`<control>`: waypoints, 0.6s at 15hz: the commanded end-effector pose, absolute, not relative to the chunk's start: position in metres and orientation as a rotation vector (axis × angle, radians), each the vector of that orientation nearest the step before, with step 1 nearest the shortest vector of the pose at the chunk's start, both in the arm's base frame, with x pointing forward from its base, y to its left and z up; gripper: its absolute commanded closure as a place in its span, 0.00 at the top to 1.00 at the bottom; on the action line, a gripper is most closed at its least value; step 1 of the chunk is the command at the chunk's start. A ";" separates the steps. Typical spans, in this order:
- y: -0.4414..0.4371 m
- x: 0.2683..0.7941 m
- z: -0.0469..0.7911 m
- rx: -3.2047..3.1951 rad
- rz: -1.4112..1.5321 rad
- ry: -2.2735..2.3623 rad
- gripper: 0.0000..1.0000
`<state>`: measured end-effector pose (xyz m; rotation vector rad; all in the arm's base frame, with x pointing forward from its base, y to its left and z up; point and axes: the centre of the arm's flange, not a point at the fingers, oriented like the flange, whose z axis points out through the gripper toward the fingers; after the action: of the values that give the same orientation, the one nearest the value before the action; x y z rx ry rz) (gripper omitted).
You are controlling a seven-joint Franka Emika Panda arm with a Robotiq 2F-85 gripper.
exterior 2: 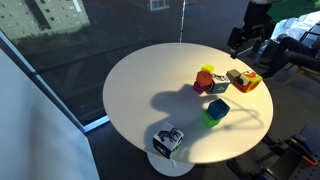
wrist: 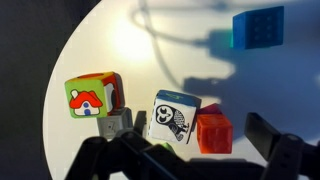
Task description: Put the orange block on the table
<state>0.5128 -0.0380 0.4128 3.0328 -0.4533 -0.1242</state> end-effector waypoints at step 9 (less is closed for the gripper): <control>-0.030 0.548 0.392 3.020 -0.137 -0.454 1.00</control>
<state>0.5485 -0.0304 0.3918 3.0199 -0.4544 -0.1371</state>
